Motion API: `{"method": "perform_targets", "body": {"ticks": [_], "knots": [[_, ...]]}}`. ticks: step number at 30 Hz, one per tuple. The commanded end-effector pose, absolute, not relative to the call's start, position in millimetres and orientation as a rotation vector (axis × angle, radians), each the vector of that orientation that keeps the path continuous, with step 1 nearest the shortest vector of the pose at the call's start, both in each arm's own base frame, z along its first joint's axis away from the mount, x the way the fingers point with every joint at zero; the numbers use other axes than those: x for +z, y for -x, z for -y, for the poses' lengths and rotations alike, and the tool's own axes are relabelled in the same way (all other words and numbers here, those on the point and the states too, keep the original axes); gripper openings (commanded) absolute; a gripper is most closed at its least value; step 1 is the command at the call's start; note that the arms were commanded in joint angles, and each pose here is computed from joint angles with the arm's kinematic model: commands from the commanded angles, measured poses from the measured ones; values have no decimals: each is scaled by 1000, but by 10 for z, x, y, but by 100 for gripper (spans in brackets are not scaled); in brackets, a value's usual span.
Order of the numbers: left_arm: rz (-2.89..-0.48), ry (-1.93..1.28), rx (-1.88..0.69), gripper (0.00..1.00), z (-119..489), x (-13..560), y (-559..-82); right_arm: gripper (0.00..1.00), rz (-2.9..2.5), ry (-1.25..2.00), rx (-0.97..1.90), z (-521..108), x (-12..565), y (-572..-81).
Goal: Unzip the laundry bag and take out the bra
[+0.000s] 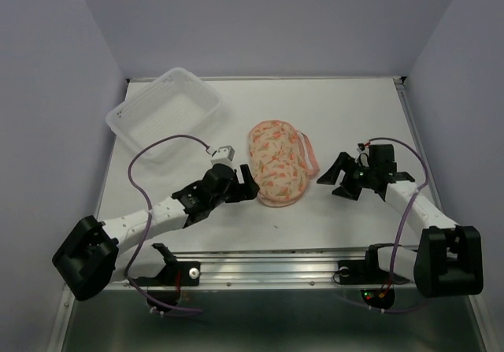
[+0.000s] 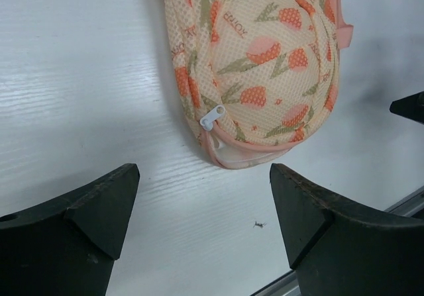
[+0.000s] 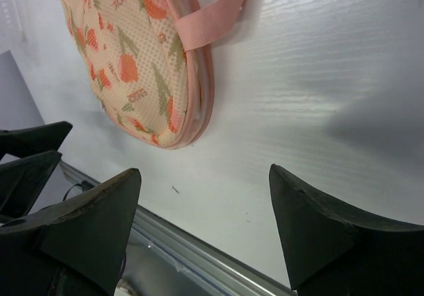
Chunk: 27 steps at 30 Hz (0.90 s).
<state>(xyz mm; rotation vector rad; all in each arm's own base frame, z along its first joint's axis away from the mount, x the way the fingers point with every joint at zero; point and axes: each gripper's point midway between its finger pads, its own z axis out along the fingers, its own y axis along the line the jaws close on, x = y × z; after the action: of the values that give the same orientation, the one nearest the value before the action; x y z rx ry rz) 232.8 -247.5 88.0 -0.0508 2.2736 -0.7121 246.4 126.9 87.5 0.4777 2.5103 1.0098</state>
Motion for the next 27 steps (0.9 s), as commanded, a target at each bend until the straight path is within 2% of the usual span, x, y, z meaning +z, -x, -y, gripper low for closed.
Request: {"method": "perform_targets", "body": {"ticks": [1,12,20,27], "knots": [[-2213,77,-646,92,2366,1114,-2419,84,-2440,-414,864,-1114,979,-2729],[-2206,58,-536,92,2320,1366,-2535,84,-2339,-501,890,-1128,959,-3205],[-2155,-90,-434,89,2874,1781,-2815,84,-2313,-566,952,-1183,912,-3314],[-2174,-67,-437,88,2931,1726,-2826,82,-2296,-633,1062,-1287,736,-3407]]}}
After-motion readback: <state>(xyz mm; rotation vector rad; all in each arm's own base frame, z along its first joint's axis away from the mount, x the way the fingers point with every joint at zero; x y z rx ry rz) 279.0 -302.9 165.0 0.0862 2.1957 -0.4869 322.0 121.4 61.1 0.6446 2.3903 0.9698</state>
